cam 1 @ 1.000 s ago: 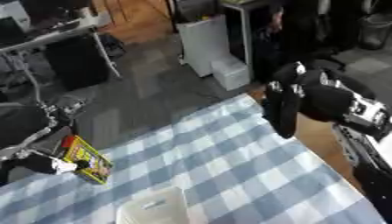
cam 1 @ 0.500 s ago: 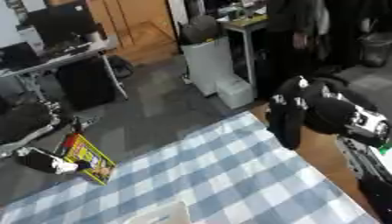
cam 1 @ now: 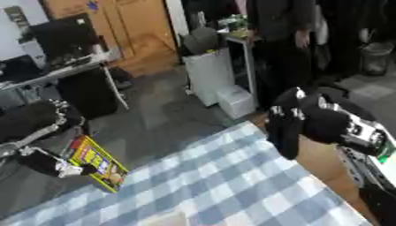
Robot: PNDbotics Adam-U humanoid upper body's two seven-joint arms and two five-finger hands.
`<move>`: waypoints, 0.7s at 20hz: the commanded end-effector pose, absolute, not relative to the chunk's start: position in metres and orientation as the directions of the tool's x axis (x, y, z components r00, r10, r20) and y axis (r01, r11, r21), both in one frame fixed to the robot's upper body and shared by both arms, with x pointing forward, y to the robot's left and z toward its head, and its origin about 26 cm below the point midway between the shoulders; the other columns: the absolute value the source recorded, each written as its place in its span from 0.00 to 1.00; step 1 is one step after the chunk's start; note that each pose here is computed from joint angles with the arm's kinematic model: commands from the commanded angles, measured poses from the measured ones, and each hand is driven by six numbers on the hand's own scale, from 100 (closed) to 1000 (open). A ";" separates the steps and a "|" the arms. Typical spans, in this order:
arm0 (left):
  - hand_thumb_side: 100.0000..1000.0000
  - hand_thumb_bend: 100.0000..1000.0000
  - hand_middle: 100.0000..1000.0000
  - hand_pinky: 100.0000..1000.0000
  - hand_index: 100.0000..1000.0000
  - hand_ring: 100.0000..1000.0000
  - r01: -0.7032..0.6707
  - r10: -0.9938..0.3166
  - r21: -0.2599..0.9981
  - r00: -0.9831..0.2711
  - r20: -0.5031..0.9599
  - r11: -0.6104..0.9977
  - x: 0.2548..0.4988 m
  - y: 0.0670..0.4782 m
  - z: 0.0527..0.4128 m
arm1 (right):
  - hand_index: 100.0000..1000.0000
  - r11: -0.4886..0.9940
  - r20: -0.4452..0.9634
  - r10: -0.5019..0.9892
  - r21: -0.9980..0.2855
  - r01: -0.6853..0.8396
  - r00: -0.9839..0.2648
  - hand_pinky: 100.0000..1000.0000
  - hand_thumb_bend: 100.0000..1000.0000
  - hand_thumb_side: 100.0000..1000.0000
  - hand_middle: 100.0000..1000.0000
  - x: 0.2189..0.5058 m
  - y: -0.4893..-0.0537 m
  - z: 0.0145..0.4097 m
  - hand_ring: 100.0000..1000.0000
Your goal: Pick up objects on the table and place them in the box.
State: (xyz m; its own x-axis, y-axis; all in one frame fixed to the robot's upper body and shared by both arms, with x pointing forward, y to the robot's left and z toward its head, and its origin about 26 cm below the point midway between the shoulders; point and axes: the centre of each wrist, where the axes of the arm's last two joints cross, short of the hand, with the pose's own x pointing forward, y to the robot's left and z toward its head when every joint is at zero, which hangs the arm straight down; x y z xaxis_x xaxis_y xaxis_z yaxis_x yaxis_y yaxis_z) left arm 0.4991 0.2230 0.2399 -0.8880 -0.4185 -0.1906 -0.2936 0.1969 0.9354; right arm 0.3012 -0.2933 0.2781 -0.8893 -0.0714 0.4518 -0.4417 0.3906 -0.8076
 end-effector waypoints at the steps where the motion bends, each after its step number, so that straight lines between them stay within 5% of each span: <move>1: 0.47 0.51 0.00 0.00 0.23 0.00 -0.326 -0.397 0.921 -0.890 -0.224 0.212 0.492 0.225 0.273 | 0.45 0.283 0.336 -0.101 -0.893 -0.351 -0.937 0.00 0.00 1.00 0.33 0.299 -0.297 0.284 0.22; 14: 0.47 0.52 0.00 0.00 0.24 0.00 -0.202 -0.276 0.935 -0.954 -0.120 0.291 0.458 0.201 0.288 | 0.44 0.272 0.320 -0.102 -0.902 -0.336 -0.942 0.00 0.00 1.00 0.33 0.299 -0.296 0.284 0.22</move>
State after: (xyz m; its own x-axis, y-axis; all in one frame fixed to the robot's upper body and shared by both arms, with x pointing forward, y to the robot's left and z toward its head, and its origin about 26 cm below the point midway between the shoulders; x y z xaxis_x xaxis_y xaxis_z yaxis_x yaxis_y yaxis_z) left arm 0.4624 0.1911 0.2698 -0.9579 -0.2720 -0.0924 -0.1735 0.2916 0.9407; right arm 0.3010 -0.2940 0.2760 -0.8899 -0.0708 0.4506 -0.4393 0.3985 -0.8051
